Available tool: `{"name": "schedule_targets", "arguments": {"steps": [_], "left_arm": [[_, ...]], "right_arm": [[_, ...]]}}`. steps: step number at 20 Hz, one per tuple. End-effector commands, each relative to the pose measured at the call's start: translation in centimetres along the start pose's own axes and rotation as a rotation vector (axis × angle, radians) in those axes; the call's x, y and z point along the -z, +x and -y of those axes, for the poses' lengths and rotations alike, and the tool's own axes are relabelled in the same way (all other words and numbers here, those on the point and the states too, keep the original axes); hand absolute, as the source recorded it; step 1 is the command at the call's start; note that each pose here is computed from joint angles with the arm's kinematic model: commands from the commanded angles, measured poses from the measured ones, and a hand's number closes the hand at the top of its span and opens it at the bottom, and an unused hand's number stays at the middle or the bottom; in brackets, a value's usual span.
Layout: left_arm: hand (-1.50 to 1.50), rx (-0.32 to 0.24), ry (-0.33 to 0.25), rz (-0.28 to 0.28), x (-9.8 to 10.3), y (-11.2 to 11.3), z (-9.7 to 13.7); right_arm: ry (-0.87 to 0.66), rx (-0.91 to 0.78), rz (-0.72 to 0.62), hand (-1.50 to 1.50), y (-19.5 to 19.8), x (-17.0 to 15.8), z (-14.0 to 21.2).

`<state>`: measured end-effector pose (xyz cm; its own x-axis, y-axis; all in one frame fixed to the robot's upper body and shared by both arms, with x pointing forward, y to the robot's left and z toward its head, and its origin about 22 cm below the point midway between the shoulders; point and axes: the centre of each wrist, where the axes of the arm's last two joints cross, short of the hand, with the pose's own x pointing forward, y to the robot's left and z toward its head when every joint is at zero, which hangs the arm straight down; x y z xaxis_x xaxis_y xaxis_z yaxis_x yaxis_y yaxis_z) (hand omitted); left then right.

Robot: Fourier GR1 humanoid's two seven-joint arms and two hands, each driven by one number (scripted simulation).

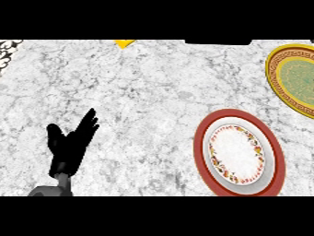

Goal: Pick the lemon from the plate and place it in the plate

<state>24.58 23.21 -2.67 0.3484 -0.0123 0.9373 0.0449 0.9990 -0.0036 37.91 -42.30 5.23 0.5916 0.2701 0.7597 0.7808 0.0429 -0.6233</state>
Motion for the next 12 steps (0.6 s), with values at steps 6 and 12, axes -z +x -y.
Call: {"name": "schedule_targets", "arguments": {"steps": [6,12], "left_arm": [[0.0,0.012,0.02,-0.005,-0.6,-0.6,-0.9],[0.0,-0.006,0.016,-0.021,-1.0,-2.0,-0.3]], "right_arm": [[-0.099,0.323,0.033,-1.5,-0.5,2.6,2.6],[0.005,0.491,0.015,-1.5,-5.7,1.0,1.7]]}}
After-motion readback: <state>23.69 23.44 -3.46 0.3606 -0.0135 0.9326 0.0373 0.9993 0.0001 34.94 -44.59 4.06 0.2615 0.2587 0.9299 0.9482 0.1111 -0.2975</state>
